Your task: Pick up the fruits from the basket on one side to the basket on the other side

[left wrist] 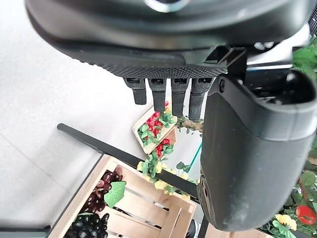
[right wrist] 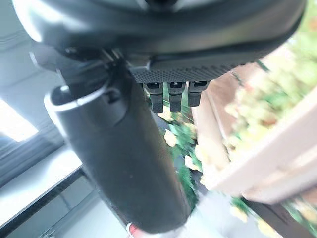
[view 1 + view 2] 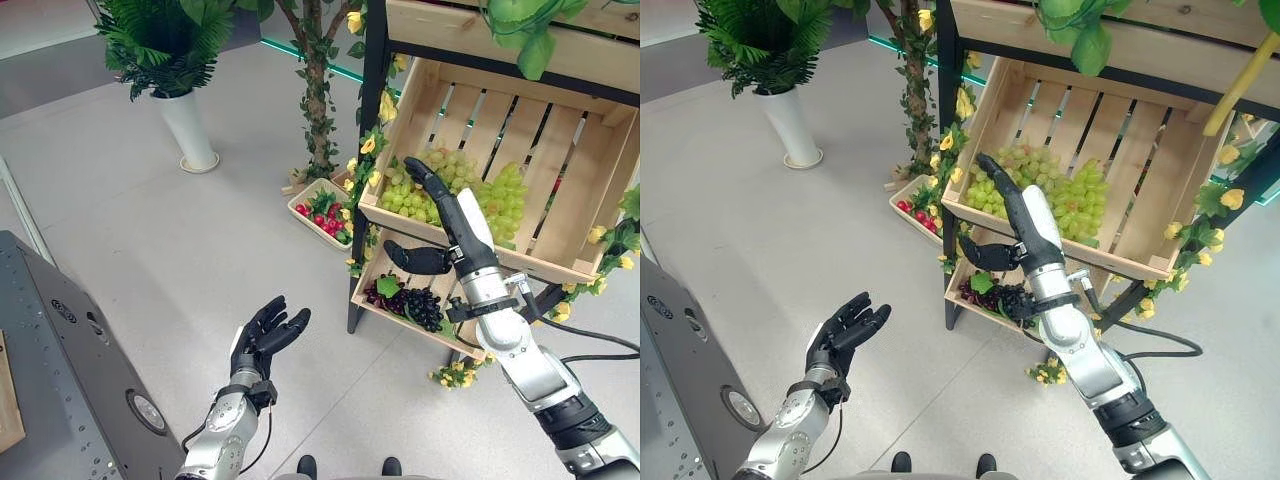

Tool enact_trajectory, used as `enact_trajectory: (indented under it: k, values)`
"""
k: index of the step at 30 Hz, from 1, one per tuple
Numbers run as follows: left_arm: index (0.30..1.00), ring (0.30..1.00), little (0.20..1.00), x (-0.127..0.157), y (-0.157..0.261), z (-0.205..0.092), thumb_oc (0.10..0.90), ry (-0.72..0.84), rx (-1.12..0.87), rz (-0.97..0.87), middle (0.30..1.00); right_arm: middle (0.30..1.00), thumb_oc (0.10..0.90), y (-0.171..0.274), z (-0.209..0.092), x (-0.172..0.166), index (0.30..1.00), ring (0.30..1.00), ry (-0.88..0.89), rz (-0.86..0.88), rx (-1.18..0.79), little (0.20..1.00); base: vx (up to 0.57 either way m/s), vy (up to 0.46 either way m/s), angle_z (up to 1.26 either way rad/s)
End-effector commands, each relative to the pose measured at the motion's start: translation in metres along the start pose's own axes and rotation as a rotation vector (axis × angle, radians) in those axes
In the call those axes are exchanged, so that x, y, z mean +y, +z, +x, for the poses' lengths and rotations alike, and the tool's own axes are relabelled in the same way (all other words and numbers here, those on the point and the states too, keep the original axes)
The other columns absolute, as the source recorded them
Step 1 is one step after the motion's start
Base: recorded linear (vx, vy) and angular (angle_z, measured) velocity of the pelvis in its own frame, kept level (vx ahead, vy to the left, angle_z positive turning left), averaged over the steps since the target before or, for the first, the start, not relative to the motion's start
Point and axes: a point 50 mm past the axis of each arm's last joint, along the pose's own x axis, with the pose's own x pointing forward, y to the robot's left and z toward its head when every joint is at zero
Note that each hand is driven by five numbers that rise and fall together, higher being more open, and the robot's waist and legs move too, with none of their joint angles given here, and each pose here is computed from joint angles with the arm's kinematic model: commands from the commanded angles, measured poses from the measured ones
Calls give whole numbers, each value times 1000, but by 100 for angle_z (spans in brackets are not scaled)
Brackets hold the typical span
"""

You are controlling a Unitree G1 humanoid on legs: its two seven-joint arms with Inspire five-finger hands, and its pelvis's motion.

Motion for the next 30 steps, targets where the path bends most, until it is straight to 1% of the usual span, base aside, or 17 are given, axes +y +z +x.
enact_trajectory:
  k: [1, 3, 8, 11, 15, 20, 22, 25, 28, 30]
  values:
    - [900, 900, 900, -16, 37, 7, 800, -79, -205, 4, 900, 900, 800, 55, 14, -23, 900, 900, -145, -79, -433, 900, 0, 0, 0]
    - [900, 900, 900, -13, 36, 6, 800, -79, -202, 7, 900, 900, 800, 57, 10, -18, 900, 900, -98, -105, -467, 900, 0, 0, 0]
    - [900, 900, 900, -9, 34, 4, 800, -78, -193, 12, 900, 900, 800, 59, -7, -1, 900, 900, 44, -89, -515, 900, 0, 0, 0]
    - [900, 900, 900, -7, 32, 4, 800, -63, -197, 24, 900, 900, 800, 57, -20, 13, 900, 900, 139, -26, -522, 900, 0, 0, 0]
    - [900, 900, 900, -9, 27, 4, 800, -45, -203, 82, 900, 900, 800, 51, -30, 30, 900, 900, 235, 49, -470, 900, -2, -8, 1]
    - [900, 900, 900, -9, 19, 3, 800, -16, -197, 68, 900, 900, 800, 44, -36, 42, 900, 900, 262, 114, -391, 900, -10, -50, 4]
    - [900, 900, 900, -9, 18, 2, 800, 1, -211, 66, 900, 900, 800, 41, -39, 48, 900, 900, 271, 167, -343, 900, -1, -68, 3]
    - [900, 900, 900, -9, 20, 0, 800, 6, -227, 73, 900, 900, 800, 38, -39, 51, 900, 900, 248, 229, -271, 900, 9, -74, 7]
    - [900, 900, 900, -7, 22, -1, 800, 18, -238, 82, 900, 900, 800, 37, -42, 54, 900, 900, 241, 261, -244, 900, 25, -122, 16]
    - [900, 900, 900, -1, 23, -1, 800, 29, -234, 90, 900, 900, 800, 37, -43, 57, 900, 900, 269, 270, -235, 900, 22, -184, 9]
